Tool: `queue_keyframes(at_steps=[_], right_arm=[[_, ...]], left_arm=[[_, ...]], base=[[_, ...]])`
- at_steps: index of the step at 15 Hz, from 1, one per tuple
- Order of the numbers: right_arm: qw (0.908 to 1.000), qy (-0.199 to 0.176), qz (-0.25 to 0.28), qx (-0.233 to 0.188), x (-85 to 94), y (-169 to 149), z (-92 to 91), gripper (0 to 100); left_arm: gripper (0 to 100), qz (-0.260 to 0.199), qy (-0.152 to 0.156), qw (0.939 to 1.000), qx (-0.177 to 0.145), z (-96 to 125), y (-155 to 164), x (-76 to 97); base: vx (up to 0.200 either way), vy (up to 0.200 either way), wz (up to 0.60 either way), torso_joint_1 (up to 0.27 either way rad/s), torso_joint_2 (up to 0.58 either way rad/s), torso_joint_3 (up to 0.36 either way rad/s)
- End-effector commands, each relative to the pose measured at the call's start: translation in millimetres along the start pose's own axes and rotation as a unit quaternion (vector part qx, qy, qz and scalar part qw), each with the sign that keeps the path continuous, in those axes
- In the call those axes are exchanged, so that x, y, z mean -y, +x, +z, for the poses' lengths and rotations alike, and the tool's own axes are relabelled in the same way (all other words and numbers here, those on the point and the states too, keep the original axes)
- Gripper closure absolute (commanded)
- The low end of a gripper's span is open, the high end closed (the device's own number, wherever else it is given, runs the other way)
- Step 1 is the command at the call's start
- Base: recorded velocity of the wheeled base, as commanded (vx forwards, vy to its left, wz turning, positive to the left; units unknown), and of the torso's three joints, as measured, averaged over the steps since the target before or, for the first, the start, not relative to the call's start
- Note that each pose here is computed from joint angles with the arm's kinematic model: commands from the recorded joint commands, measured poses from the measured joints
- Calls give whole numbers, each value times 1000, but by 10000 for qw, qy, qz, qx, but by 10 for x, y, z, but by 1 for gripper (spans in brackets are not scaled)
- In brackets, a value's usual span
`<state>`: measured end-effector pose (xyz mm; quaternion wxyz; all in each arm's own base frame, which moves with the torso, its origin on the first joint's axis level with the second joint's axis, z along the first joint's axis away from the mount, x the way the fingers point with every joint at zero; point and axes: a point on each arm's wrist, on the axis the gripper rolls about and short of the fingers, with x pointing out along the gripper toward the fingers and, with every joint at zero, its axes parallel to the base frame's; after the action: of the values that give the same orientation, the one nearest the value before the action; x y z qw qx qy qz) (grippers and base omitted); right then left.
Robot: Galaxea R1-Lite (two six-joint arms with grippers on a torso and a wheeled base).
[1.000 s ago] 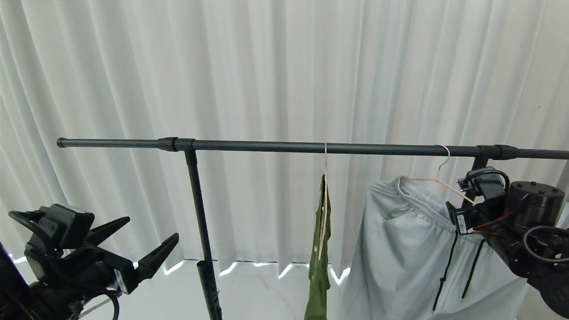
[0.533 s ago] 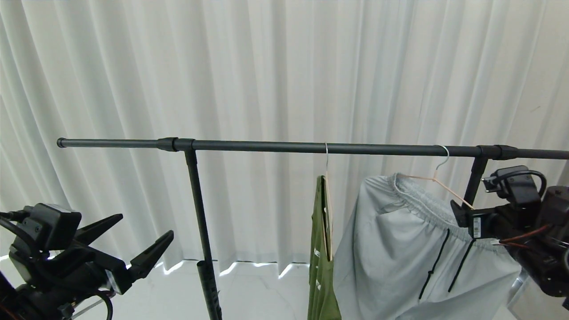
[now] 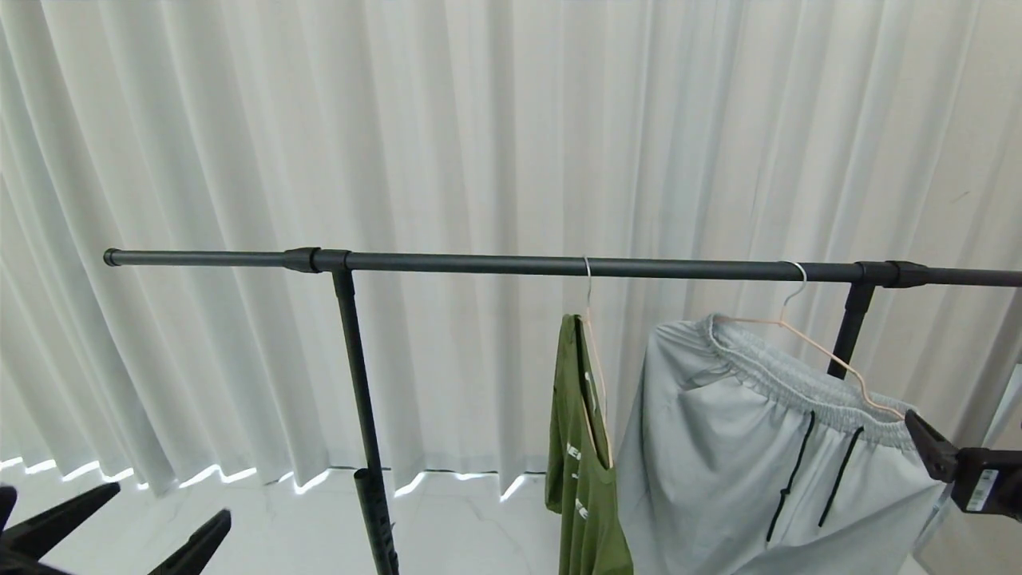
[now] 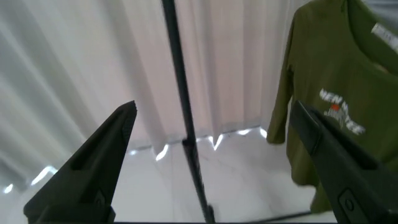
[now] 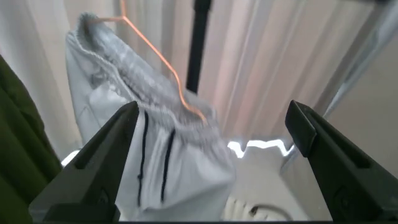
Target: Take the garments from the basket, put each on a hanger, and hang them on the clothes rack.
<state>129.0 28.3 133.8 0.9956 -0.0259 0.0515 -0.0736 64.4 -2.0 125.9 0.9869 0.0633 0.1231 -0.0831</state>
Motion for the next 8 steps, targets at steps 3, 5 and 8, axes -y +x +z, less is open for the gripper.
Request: queue_keyframes(at_steps=[3, 5, 8], right_arm=[[9968, 448, -499, -427, 228, -262, -116, 0], [9963, 491, -504, -487, 290, -440, -163, 0], [9965, 504, -494, -438, 385, -720, -261, 0]], left_arm=[[0, 708, -134, 9955, 614, -229, -982, 227], [0, 1121, -248, 9923, 458, -304, -961, 215], [0, 1169, -574, 9908, 356, -367, -921, 212]], base=[[0, 0, 0, 0, 0, 0], [0, 0, 0, 0, 0, 0], [0, 0, 0, 0, 0, 0]])
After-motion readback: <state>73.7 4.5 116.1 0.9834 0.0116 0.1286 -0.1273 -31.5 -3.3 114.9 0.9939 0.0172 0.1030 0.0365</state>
